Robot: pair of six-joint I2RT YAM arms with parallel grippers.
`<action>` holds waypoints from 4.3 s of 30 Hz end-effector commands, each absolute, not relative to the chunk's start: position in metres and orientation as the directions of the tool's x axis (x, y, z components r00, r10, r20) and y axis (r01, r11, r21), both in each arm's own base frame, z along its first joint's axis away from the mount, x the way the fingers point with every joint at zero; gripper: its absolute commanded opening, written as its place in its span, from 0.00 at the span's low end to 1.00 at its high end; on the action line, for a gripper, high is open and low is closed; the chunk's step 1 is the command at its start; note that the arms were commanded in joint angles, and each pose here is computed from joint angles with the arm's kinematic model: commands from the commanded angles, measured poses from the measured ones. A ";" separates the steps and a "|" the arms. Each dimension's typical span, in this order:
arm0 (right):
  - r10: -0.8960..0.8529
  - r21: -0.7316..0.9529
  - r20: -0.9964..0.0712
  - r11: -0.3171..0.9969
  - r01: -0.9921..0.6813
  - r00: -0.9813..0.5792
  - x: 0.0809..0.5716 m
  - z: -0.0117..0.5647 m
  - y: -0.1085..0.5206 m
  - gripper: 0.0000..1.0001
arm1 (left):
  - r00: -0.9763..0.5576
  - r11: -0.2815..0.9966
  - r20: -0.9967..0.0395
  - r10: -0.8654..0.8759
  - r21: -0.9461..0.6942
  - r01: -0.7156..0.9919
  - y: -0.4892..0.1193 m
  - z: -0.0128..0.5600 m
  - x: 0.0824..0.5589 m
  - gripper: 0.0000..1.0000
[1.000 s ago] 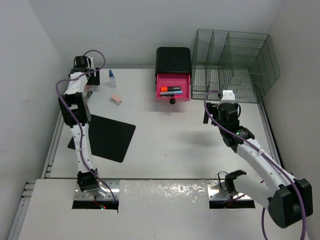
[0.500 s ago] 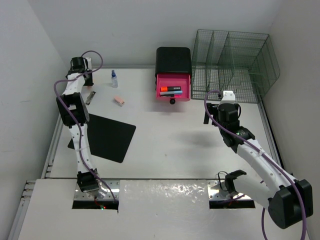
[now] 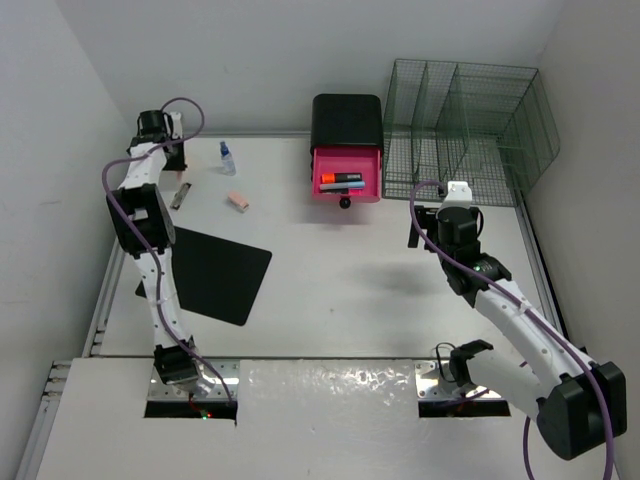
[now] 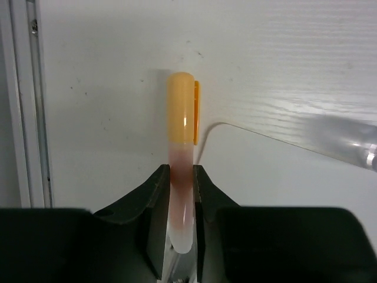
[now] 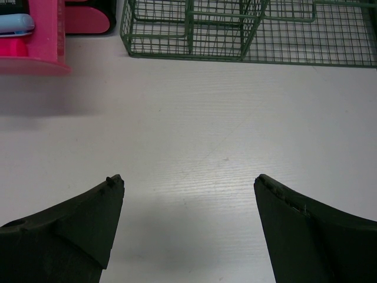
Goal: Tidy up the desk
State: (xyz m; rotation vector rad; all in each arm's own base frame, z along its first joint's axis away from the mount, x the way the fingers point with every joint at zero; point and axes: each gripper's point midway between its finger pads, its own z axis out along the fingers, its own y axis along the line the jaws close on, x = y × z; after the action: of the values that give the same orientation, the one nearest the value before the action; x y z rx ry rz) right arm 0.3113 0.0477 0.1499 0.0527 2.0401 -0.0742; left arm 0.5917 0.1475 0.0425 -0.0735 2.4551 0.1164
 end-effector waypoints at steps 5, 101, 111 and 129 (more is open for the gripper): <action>0.024 0.000 -0.918 0.998 0.061 -0.397 0.320 0.175 0.052 0.88 | -0.592 0.992 -0.804 -0.051 0.028 -0.124 0.144 0.180 0.594 0.00; 0.064 0.120 -0.915 0.986 -0.117 -0.399 0.432 0.113 0.245 0.59 | -0.555 0.893 -0.705 0.440 0.278 0.354 -0.046 0.231 0.426 0.50; 0.017 0.035 -0.937 0.998 -0.047 -0.348 0.454 0.130 0.237 0.40 | -0.572 0.884 -0.689 0.444 0.234 0.405 -0.054 0.216 0.426 0.49; 0.072 0.086 -0.958 0.995 -0.039 -0.278 0.508 0.162 0.232 0.10 | -0.594 0.866 -0.654 0.467 0.204 0.456 -0.059 0.204 0.422 0.47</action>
State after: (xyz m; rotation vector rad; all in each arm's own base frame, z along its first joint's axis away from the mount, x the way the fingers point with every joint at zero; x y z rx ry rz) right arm 0.4734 0.2280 0.1167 -0.0541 1.9779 0.0112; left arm 0.4162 -0.0533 0.1959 0.6418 2.3250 0.0460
